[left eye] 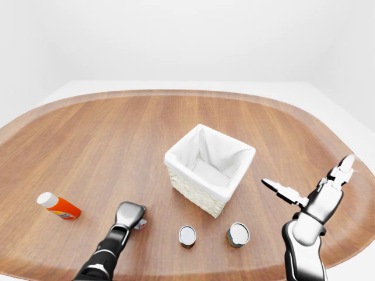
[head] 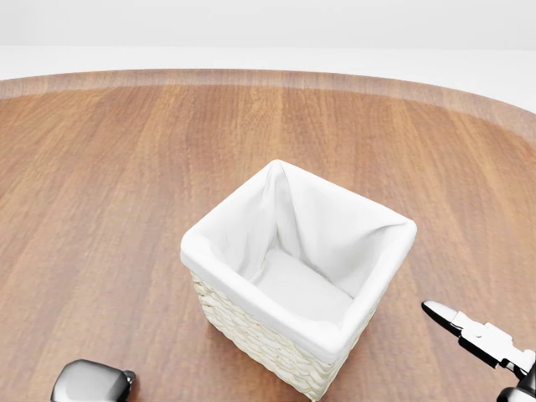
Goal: Pick up the alphabet soup and the cream cheese box, and put them in the basket.
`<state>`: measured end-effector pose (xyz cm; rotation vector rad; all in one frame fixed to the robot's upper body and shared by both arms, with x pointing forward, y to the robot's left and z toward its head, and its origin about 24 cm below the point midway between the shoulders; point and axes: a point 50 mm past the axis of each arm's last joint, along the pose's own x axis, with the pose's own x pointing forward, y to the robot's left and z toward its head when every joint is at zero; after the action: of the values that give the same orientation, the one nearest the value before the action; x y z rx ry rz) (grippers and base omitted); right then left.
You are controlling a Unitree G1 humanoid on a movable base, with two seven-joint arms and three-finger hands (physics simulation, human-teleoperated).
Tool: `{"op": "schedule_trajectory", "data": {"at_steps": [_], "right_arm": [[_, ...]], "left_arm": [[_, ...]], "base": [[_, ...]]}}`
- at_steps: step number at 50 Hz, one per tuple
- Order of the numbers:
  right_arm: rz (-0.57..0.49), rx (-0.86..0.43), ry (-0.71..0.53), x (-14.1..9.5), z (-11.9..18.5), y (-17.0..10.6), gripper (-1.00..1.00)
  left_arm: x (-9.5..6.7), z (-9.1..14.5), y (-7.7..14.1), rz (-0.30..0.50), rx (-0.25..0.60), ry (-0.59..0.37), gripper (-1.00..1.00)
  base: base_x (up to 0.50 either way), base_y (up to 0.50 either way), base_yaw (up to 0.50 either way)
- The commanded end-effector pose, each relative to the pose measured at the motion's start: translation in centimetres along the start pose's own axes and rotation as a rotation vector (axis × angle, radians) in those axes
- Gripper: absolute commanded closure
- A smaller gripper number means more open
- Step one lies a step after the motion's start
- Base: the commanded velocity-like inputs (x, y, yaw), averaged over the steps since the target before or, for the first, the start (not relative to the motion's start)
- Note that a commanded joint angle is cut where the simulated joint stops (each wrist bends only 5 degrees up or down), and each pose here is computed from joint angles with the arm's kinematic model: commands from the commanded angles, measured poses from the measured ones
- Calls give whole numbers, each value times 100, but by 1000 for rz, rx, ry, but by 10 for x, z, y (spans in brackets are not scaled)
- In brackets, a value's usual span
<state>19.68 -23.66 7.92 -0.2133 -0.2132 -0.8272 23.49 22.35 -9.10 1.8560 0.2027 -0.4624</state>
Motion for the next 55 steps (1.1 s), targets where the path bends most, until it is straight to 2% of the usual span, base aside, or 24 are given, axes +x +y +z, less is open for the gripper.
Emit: {"op": "schedule_trajectory", "data": {"at_steps": [1, 6, 10, 26, 29, 33, 38, 45, 55], "right_arm": [[3, -4, 1, 0, 0, 1, -100], [3, -5, 1, 0, 0, 1, -100], [5, -6, 1, 0, 0, 1, -100], [8, -8, 2, 0, -1, 2, -100], [8, -9, 2, 0, -2, 2, -100], [10, -9, 2, 0, -3, 2, -100], [9, -8, 3, 0, -2, 2, -100], [8, -7, 3, 0, -1, 2, -100], [3, -3, 1, 0, 1, 1, -100]], "left_arm": [[-27, -22, -26, -55, 14, 59, 100], [-29, -30, -17, 19, -4, 97, 100], [-36, -40, -5, 122, -57, 154, 100], [-45, -49, 20, 296, -141, 244, 100], [-49, -50, 29, 352, -170, 266, 100], [-51, -50, 35, 389, -190, 280, 100], [-44, -48, 32, 358, -173, 264, 100], [-48, -51, 35, 383, -191, 281, 100], [-60, -53, 52, 502, -258, 331, 100]], "base": [[0, 0, 0], [0, 0, 0], [0, 0, 0], [0, 0, 0], [0, 0, 0], [0, 0, 0], [0, 0, 0], [0, 0, 0], [0, 0, 0]]}}
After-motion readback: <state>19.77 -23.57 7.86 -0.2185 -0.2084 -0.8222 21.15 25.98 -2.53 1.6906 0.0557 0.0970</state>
